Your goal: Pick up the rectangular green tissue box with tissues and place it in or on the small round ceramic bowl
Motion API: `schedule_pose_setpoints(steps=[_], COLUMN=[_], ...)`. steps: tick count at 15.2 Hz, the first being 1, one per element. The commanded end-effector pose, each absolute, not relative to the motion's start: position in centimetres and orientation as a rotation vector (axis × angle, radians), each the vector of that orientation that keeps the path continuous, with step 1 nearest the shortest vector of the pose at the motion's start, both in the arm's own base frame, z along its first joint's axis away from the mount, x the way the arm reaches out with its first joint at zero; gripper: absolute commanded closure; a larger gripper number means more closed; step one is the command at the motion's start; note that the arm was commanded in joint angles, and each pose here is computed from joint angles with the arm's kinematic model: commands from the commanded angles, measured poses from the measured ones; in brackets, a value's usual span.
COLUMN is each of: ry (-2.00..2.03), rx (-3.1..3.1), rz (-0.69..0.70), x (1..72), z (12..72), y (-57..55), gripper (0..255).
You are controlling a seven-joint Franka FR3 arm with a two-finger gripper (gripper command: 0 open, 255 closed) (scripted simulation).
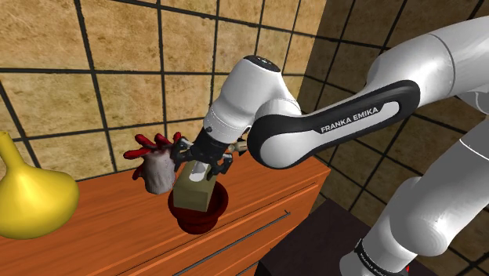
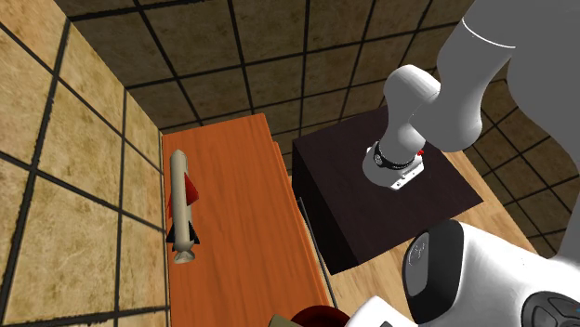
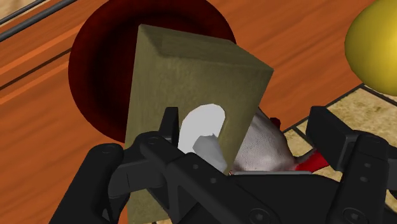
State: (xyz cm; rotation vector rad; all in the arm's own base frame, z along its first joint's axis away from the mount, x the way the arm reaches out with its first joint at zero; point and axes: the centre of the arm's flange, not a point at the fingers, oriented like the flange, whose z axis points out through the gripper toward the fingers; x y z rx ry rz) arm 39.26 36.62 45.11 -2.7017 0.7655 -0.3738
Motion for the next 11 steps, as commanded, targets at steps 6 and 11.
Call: schedule_pose_setpoints(steps=[6,11], ry=[0.765,0.765], rx=[-2.702,-2.702], rz=[-0.374,-0.374], x=[37.6,37.6], z=[49.7,49.7], y=[35.5,35.5], gripper=[0,0])
